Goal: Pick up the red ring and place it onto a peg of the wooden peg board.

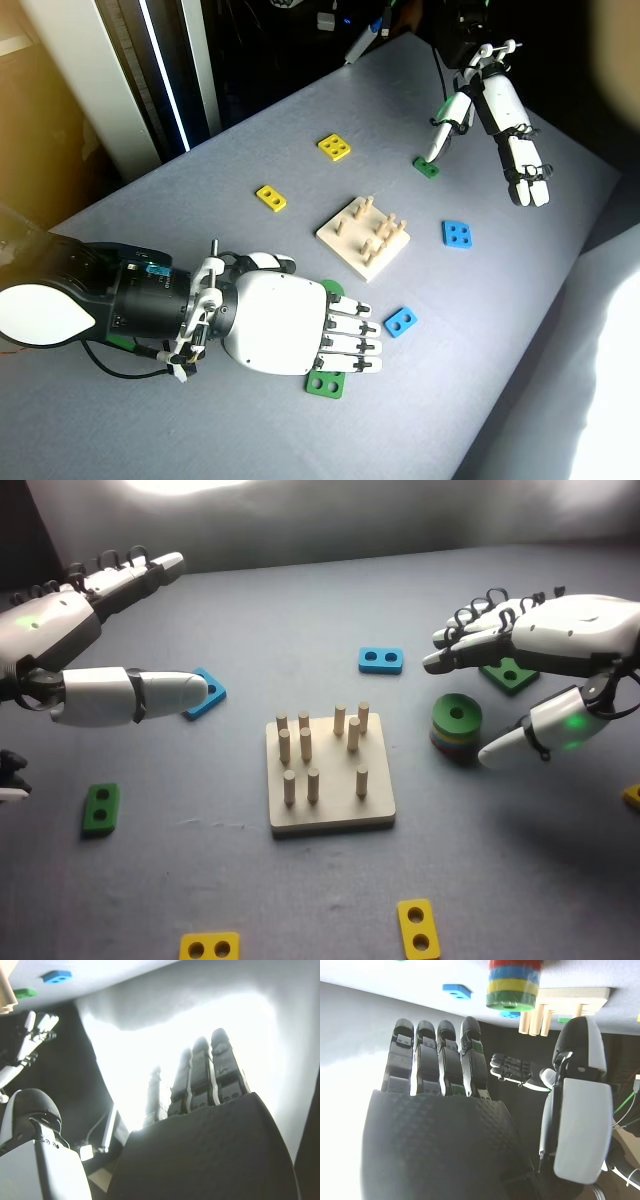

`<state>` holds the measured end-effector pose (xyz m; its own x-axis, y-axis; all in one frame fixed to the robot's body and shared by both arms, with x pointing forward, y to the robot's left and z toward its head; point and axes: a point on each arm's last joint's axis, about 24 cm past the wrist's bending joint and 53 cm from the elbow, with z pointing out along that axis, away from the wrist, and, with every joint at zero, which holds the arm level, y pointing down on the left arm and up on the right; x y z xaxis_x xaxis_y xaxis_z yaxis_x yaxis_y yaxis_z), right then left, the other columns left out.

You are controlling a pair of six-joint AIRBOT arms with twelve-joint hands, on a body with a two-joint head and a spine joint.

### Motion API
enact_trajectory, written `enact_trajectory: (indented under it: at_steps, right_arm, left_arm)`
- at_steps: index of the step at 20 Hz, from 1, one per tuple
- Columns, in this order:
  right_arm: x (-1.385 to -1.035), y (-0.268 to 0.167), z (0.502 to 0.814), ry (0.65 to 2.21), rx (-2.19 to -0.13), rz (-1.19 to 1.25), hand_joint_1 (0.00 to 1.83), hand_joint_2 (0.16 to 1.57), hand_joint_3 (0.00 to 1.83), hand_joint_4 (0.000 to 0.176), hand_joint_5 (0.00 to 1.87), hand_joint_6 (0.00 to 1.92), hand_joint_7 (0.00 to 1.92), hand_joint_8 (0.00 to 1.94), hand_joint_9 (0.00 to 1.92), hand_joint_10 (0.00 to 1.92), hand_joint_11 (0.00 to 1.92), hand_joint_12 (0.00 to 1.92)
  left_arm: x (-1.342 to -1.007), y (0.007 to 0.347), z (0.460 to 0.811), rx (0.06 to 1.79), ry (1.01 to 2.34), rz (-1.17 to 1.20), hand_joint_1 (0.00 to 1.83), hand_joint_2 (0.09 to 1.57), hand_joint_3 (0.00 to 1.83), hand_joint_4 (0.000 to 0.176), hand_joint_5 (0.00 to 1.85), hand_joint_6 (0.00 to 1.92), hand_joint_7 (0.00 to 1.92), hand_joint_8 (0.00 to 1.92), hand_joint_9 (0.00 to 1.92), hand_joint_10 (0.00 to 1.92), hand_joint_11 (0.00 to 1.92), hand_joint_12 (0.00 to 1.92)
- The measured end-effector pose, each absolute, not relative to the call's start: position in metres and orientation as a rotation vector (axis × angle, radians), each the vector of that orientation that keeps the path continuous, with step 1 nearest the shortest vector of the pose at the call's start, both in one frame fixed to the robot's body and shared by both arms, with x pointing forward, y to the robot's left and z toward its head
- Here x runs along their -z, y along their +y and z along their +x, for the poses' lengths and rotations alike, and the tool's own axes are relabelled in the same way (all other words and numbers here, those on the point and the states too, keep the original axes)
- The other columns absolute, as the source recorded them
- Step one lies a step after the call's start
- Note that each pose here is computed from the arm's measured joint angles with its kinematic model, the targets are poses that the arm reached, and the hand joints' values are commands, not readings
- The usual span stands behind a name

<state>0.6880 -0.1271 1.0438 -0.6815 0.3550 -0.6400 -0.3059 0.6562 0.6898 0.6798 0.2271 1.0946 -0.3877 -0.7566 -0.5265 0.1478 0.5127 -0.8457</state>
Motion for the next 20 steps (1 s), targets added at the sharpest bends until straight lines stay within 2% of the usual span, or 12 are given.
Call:
enact_trajectory:
  at_steps: [3, 4, 5, 7, 9, 11, 12, 13, 14, 16, 17, 20]
  right_arm:
    - [-1.041, -0.126, 0.690, 2.074, -1.050, 0.047, 0.75, 0.94, 0.00, 0.003, 0.37, 0.03, 0.17, 0.01, 0.06, 0.01, 0.03, 0.02]
    - [-1.040, -0.125, 0.690, 2.075, -1.050, 0.049, 0.75, 0.94, 0.00, 0.012, 0.38, 0.03, 0.18, 0.01, 0.07, 0.01, 0.02, 0.02]
    - [-1.039, -0.125, 0.690, 2.077, -1.049, 0.050, 0.77, 0.94, 0.00, 0.000, 0.38, 0.03, 0.18, 0.01, 0.07, 0.01, 0.02, 0.02]
    - [-1.038, -0.122, 0.689, 2.080, -1.052, 0.045, 0.79, 0.94, 0.00, 0.000, 0.39, 0.03, 0.19, 0.01, 0.07, 0.01, 0.03, 0.03]
    - [-1.035, -0.119, 0.689, 2.086, -1.055, 0.038, 0.79, 0.95, 0.00, 0.000, 0.39, 0.00, 0.21, 0.00, 0.11, 0.00, 0.00, 0.29]
    - [-1.031, -0.118, 0.689, 2.095, -1.058, 0.042, 0.81, 0.95, 0.00, 0.000, 0.40, 0.00, 0.23, 0.00, 0.12, 0.01, 0.00, 0.34]
    - [-1.030, -0.117, 0.689, 2.099, -1.055, 0.039, 0.82, 0.96, 0.00, 0.006, 0.40, 0.00, 0.21, 0.00, 0.08, 0.01, 0.00, 0.20]
    - [-1.029, -0.117, 0.689, 2.100, -1.052, 0.033, 0.81, 0.96, 0.00, 0.010, 0.41, 0.00, 0.21, 0.00, 0.07, 0.01, 0.00, 0.09]
    - [-1.029, -0.117, 0.689, 2.103, -1.050, 0.030, 0.85, 0.96, 0.00, 0.006, 0.44, 0.01, 0.22, 0.00, 0.06, 0.00, 0.00, 0.02]
    - [-1.028, -0.118, 0.689, 2.107, -1.043, 0.029, 0.86, 0.96, 0.00, 0.017, 0.45, 0.02, 0.21, 0.00, 0.05, 0.00, 0.00, 0.00]
    - [-1.027, -0.118, 0.689, 2.108, -1.041, 0.030, 0.88, 0.97, 0.00, 0.000, 0.46, 0.02, 0.23, 0.01, 0.07, 0.01, 0.00, 0.00]
    - [-1.027, -0.119, 0.689, 2.110, -1.036, 0.029, 0.91, 0.97, 0.00, 0.002, 0.50, 0.04, 0.23, 0.01, 0.07, 0.01, 0.00, 0.00]
  left_arm:
    - [-1.095, 0.227, 0.680, 1.069, 1.698, -0.520, 0.41, 0.96, 0.00, 0.176, 0.08, 0.00, 0.00, 0.00, 0.00, 0.00, 0.00, 0.00]
    - [-1.095, 0.227, 0.680, 1.070, 1.697, -0.519, 0.40, 0.97, 0.00, 0.176, 0.08, 0.00, 0.00, 0.00, 0.00, 0.00, 0.00, 0.00]
    - [-1.095, 0.227, 0.680, 1.071, 1.697, -0.517, 0.40, 0.97, 0.00, 0.176, 0.08, 0.00, 0.00, 0.00, 0.00, 0.00, 0.00, 0.00]
    - [-1.095, 0.227, 0.680, 1.071, 1.697, -0.519, 0.40, 0.96, 0.00, 0.176, 0.08, 0.00, 0.00, 0.00, 0.00, 0.00, 0.00, 0.00]
    - [-1.095, 0.227, 0.680, 1.071, 1.696, -0.519, 0.39, 0.96, 0.00, 0.164, 0.07, 0.00, 0.00, 0.00, 0.00, 0.00, 0.00, 0.00]
    - [-1.095, 0.227, 0.680, 1.071, 1.696, -0.519, 0.39, 0.96, 0.00, 0.164, 0.08, 0.00, 0.00, 0.00, 0.00, 0.00, 0.00, 0.00]
    - [-1.095, 0.227, 0.680, 1.071, 1.697, -0.518, 0.40, 0.96, 0.00, 0.160, 0.08, 0.00, 0.00, 0.00, 0.00, 0.00, 0.00, 0.00]
    - [-1.095, 0.227, 0.680, 1.071, 1.697, -0.517, 0.40, 0.95, 0.00, 0.167, 0.08, 0.00, 0.00, 0.00, 0.00, 0.00, 0.00, 0.00]
    - [-1.096, 0.226, 0.680, 1.072, 1.697, -0.516, 0.40, 0.95, 0.00, 0.155, 0.08, 0.00, 0.00, 0.00, 0.00, 0.00, 0.00, 0.00]
    - [-1.096, 0.225, 0.680, 1.075, 1.696, -0.513, 0.38, 0.96, 0.00, 0.148, 0.07, 0.00, 0.00, 0.00, 0.00, 0.00, 0.00, 0.00]
    - [-1.097, 0.225, 0.680, 1.076, 1.695, -0.514, 0.40, 0.96, 0.00, 0.150, 0.07, 0.00, 0.00, 0.00, 0.00, 0.00, 0.00, 0.00]
    - [-1.097, 0.225, 0.680, 1.077, 1.695, -0.514, 0.38, 0.96, 0.00, 0.147, 0.07, 0.00, 0.00, 0.00, 0.00, 0.00, 0.00, 0.00]
